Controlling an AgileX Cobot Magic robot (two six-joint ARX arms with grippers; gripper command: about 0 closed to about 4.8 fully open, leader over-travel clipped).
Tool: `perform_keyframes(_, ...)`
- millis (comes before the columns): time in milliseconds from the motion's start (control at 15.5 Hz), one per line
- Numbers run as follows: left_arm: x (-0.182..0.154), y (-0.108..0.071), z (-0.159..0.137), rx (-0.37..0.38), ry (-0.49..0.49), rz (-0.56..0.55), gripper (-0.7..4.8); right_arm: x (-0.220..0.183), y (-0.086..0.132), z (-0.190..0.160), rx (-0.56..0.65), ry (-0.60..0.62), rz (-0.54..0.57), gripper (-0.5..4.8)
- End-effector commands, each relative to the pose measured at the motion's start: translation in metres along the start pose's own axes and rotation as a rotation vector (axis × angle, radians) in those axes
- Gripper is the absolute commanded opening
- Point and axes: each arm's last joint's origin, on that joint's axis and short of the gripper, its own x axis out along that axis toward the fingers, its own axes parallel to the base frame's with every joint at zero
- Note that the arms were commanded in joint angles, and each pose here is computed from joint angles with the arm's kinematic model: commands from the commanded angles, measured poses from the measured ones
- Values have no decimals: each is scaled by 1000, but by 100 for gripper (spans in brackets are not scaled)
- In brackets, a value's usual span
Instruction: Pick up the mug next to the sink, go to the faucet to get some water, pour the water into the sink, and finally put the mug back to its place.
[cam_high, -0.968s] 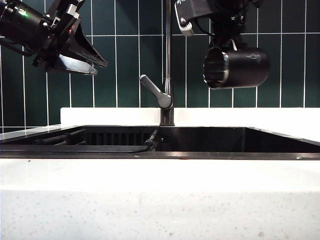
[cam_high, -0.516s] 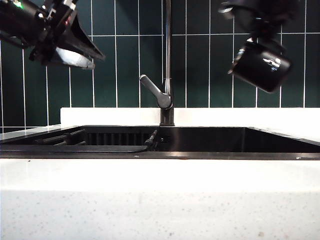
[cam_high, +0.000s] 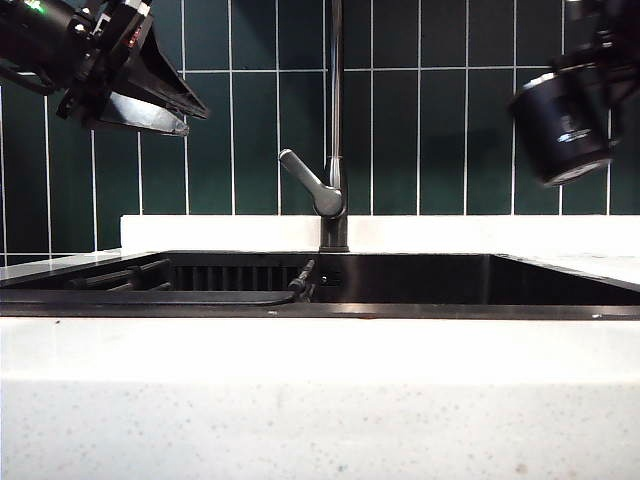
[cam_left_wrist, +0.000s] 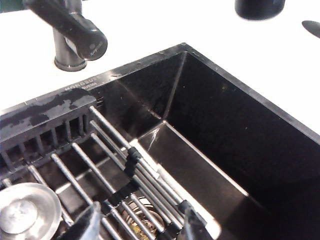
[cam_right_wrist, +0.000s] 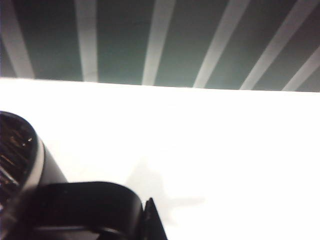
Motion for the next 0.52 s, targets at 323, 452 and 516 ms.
perform_keyframes(323, 0, -1, 1, 38, -11, 0, 209, 19, 8, -51, 43, -81, 100, -1)
perform_keyframes(452, 0, -1, 0, 29, 2, -2, 209, 23, 11, -74, 43, -77, 99, -1)
perform_keyframes(516, 0, -1, 0, 31, 6, -3, 209, 24, 11, -78, 46, -103, 97, -1)
